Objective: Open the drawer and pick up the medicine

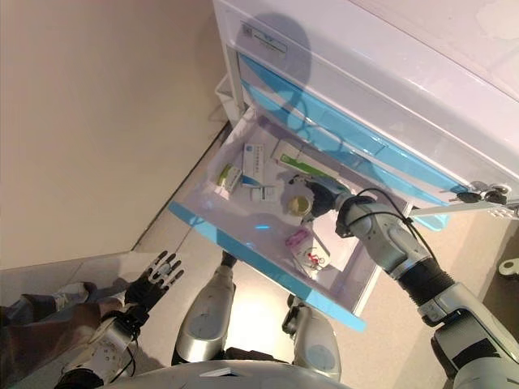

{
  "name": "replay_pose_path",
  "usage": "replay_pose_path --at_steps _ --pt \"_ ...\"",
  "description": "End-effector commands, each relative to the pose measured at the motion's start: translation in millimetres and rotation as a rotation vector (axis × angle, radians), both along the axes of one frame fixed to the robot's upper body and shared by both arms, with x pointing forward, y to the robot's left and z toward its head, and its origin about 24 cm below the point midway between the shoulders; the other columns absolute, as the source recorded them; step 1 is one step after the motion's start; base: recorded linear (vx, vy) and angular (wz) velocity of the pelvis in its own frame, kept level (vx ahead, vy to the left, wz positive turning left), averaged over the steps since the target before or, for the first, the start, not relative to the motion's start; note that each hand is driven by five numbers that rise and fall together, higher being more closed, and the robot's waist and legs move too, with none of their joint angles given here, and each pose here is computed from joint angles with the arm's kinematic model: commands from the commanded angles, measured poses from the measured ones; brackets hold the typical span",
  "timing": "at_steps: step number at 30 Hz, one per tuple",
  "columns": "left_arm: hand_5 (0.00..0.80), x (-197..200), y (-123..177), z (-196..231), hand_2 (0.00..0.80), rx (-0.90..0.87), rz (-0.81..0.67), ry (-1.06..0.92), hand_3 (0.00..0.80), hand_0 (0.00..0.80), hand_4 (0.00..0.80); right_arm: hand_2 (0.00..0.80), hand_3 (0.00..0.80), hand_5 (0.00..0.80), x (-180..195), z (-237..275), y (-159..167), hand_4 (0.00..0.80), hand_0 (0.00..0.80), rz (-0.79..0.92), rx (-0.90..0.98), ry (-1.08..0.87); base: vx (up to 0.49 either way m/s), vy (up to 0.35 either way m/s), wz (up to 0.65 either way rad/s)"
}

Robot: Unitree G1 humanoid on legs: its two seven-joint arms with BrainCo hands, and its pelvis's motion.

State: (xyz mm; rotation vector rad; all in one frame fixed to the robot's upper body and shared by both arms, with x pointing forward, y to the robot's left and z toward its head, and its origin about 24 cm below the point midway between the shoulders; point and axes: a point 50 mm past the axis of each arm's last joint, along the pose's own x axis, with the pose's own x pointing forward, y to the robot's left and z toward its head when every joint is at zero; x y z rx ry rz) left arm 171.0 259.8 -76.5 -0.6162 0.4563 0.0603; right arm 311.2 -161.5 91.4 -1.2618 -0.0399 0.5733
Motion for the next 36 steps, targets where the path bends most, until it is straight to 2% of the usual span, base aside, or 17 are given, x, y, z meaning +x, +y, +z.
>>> replay_pose_path --at_steps 1,20,21,22,23,24,26,27,28,36 --pt "0.0 -4.0 5.9 9.1 0.0 0.046 -0.054 -0.021 0.0 0.0 0.0 0.0 0.0 0.0 -1.3 7.3 14.2 0.0 0.0 0.064 -0.001 -0.076 0.0 0.0 0.0" --pt "0.0 1.3 6.5 12.9 0.0 0.056 -0.064 -0.031 0.0 0.0 0.0 0.0 0.0 0.0 1.8 -0.7 14.2 0.0 0.0 0.053 -0.023 -0.076 0.0 0.0 0.0" --pt "0.0 1.5 6.5 12.8 0.0 0.057 -0.063 -0.032 0.0 0.0 0.0 0.072 0.072 0.072 2.0 -0.7 14.8 0.072 0.072 0.054 -0.023 -0.075 0.0 0.0 0.0" --pt "0.0 1.4 6.7 12.6 0.0 0.058 -0.063 -0.032 0.0 0.0 0.0 0.191 0.191 0.191 2.0 -0.7 15.3 0.191 0.191 0.056 -0.023 -0.075 0.0 0.0 0.0" --pt "0.0 1.6 7.4 13.0 0.0 0.059 -0.063 -0.033 0.0 0.0 0.0 0.386 0.386 0.386 1.9 -0.7 15.3 0.386 0.386 0.058 -0.025 -0.073 0.0 0.0 0.0" --pt "0.0 1.7 7.7 13.3 0.0 0.06 -0.063 -0.032 0.0 0.0 0.0 0.502 0.502 0.502 1.8 -0.9 15.1 0.502 0.502 0.058 -0.03 -0.073 0.0 0.0 0.0" --pt "0.0 2.3 8.1 13.9 0.0 0.062 -0.063 -0.031 0.0 0.0 0.0 0.555 0.555 0.555 1.7 -1.6 14.7 0.555 0.555 0.057 -0.03 -0.07 0.0 0.0 0.0" --pt "0.0 2.7 7.6 14.1 0.0 0.062 -0.063 -0.032 0.0 0.0 0.0 0.725 0.725 0.725 1.5 -2.0 14.9 0.725 0.725 0.057 -0.032 -0.069 0.0 0.0 0.0" --pt "0.0 2.7 7.5 14.1 0.0 0.063 -0.063 -0.031 0.0 0.0 0.0 0.8 0.8 0.8 1.6 -1.8 15.5 0.8 0.8 0.057 -0.033 -0.069 0.0 0.0 0.0" --pt "0.0 2.9 8.9 15.0 0.0 0.064 -0.061 -0.031 0.0 0.0 0.0 0.8 0.8 0.8 1.3 -2.5 16.3 0.8 0.8 0.065 -0.04 -0.066 0.0 0.0 0.0"
